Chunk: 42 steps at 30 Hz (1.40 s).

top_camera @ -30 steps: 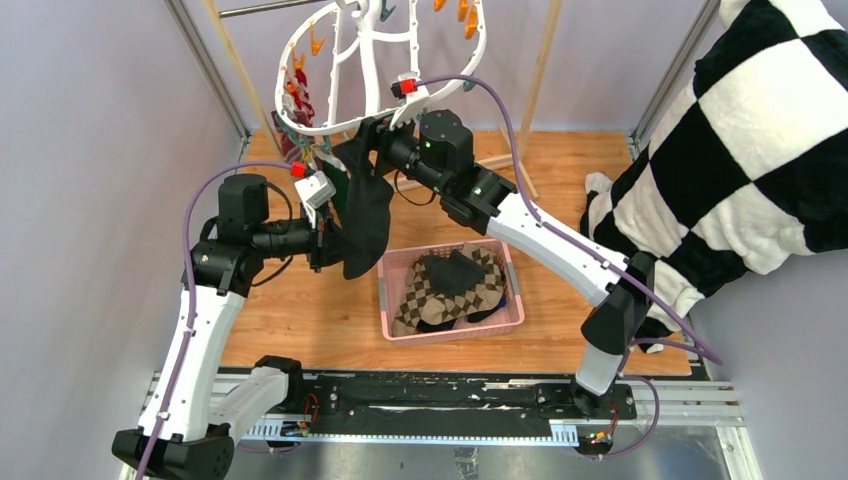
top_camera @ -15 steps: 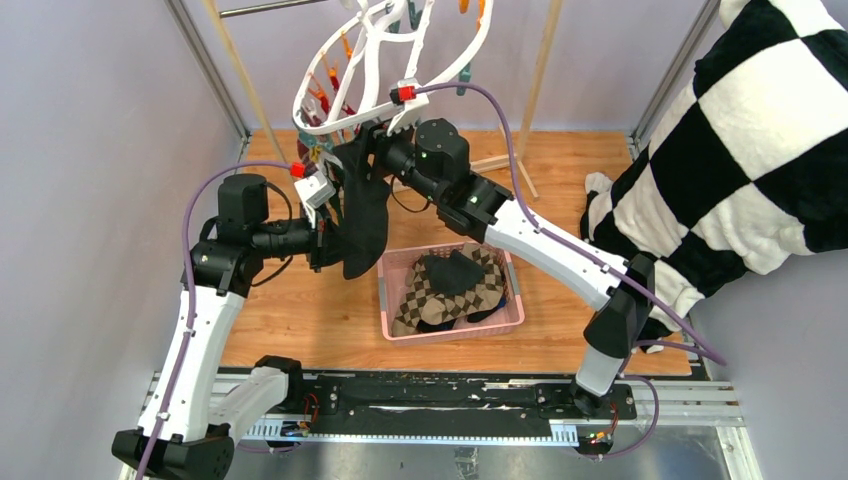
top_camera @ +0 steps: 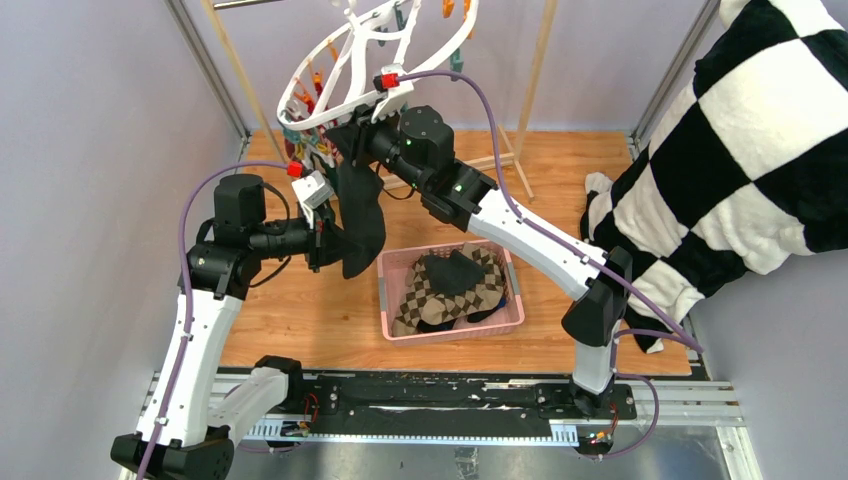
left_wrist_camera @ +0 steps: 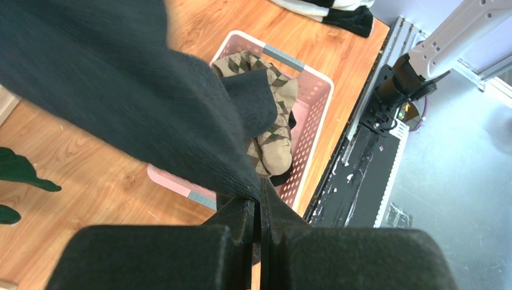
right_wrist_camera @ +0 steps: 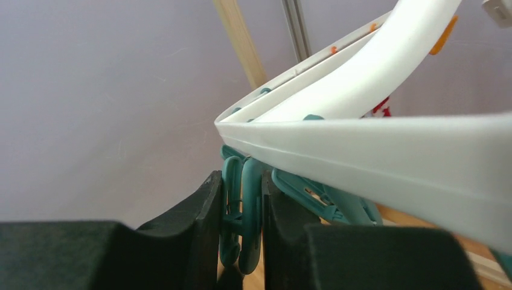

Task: Remove the socks clipped to the hanger
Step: Remove the sock from the hanger, then place the sock in the bin.

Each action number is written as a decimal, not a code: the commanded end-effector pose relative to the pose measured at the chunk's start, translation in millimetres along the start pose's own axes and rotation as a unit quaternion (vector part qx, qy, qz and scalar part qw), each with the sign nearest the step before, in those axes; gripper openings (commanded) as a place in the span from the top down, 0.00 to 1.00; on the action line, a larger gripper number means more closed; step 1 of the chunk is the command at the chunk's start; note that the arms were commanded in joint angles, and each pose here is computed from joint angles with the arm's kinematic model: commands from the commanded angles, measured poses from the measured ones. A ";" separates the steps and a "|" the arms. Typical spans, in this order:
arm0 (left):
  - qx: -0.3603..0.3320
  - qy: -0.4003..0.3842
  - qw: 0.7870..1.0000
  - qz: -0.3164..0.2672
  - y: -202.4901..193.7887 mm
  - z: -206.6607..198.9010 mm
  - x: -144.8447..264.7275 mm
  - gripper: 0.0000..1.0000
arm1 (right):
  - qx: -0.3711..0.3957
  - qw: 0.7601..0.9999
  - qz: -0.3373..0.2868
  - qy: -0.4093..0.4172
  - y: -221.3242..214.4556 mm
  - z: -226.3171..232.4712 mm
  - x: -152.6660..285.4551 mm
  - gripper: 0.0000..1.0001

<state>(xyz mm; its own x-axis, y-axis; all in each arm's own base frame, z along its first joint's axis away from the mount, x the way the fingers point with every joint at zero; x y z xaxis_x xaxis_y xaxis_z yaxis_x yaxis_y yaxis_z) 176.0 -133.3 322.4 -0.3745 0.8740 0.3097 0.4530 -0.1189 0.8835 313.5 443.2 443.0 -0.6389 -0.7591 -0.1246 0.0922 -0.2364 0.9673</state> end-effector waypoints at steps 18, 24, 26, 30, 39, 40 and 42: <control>-0.030 0.004 0.999 0.009 -8.4 -2.0 3.0 1.00 | -0.009 0.992 -0.019 0.124 2.4 -1.2 55.1 0.20; -0.045 0.004 0.999 0.009 -7.5 -1.0 3.1 1.00 | 0.006 0.964 0.004 0.268 -27.1 25.0 111.2 0.05; -0.049 0.006 0.999 0.008 -6.0 -0.9 3.7 1.00 | 0.003 0.943 0.021 0.331 -40.6 37.0 130.4 0.01; -0.054 0.009 0.998 0.006 -3.1 -0.8 4.4 1.00 | -0.009 0.928 0.054 0.368 -66.8 42.2 153.2 0.00; -0.056 0.009 0.998 0.003 4.0 -1.1 4.7 1.00 | 0.004 0.927 0.110 0.359 -112.3 52.0 152.2 0.19; -0.057 0.009 0.998 0.001 4.6 -1.9 5.3 1.00 | 0.004 0.927 0.114 0.356 -113.9 52.2 150.0 0.26; -0.058 0.008 0.998 0.000 4.9 -3.4 6.1 1.00 | 0.004 0.929 0.114 0.351 -112.2 51.8 146.7 0.47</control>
<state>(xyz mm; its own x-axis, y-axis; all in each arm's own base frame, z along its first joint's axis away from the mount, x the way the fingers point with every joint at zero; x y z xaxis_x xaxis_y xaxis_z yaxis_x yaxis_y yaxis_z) 176.3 -129.6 319.8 -0.3847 0.8623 0.3292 0.3886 -0.1722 0.9052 171.3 382.0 325.9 0.0410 -0.9982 -0.0426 0.1782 -0.0347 0.9834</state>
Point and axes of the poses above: each gripper's point midway between its finger pads, its own x axis back along the fingers, its own z axis along the line the jaws close on, y = z × x, the point moved 4 cm from there along x, back along the fingers, and after that the axes turned 6 degrees about x, right-handed, at the moved point
